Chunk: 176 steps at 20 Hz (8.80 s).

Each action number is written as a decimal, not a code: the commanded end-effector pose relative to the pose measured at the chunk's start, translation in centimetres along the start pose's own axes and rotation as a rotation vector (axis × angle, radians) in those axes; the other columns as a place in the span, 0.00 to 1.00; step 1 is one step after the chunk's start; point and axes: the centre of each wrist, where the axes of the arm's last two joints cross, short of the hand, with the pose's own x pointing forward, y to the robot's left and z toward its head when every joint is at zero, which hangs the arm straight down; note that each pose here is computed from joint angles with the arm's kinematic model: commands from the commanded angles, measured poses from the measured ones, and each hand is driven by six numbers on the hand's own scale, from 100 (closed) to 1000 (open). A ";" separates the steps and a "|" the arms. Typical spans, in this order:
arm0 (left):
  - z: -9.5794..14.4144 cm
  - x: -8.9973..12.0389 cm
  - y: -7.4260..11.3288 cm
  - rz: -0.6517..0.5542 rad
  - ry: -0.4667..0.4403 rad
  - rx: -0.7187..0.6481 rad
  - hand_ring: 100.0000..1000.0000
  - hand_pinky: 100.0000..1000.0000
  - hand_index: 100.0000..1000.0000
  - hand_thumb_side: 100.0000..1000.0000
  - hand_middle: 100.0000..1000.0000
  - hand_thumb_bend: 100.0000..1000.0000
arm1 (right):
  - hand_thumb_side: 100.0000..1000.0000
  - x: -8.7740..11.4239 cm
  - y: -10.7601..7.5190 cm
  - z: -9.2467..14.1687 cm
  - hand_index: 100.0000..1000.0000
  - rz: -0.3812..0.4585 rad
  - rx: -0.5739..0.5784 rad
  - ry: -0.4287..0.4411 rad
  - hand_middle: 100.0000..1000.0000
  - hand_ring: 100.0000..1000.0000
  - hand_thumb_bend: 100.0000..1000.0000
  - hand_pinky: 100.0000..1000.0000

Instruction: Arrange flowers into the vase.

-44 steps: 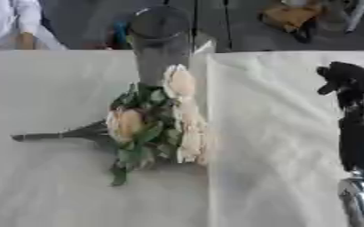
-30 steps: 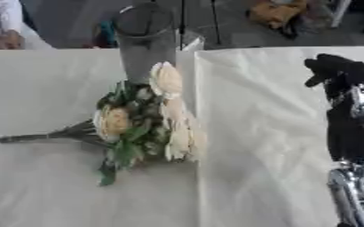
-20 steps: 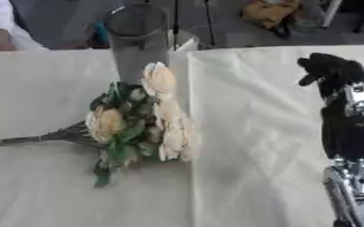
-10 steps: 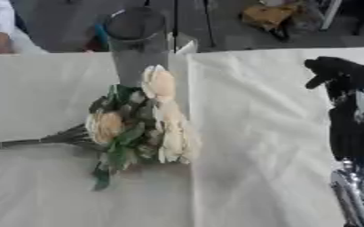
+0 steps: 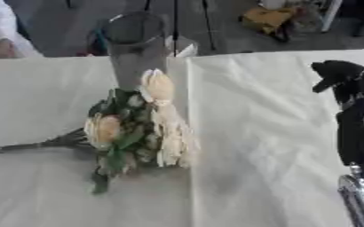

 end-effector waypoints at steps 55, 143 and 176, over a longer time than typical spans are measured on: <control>-11.3 -1.9 -0.2 -0.322 -0.071 -0.651 0.66 0.61 1.00 0.69 0.80 0.63 | 0.94 0.6 0.9 -0.8 0.71 -0.027 0.090 -0.014 0.38 0.77 0.00 0.90; -13.5 -0.6 -6.9 -0.512 -0.151 -0.518 0.36 0.27 0.63 0.30 0.45 0.00 | 0.92 0.5 1.8 -0.7 0.72 -0.077 0.131 0.012 0.36 0.79 0.00 0.92; -13.2 -1.8 -10.0 -0.221 -0.107 -0.291 0.00 0.00 0.32 0.53 0.16 0.00 | 0.92 0.4 1.6 -0.4 0.72 -0.078 0.107 0.013 0.36 0.79 0.00 0.92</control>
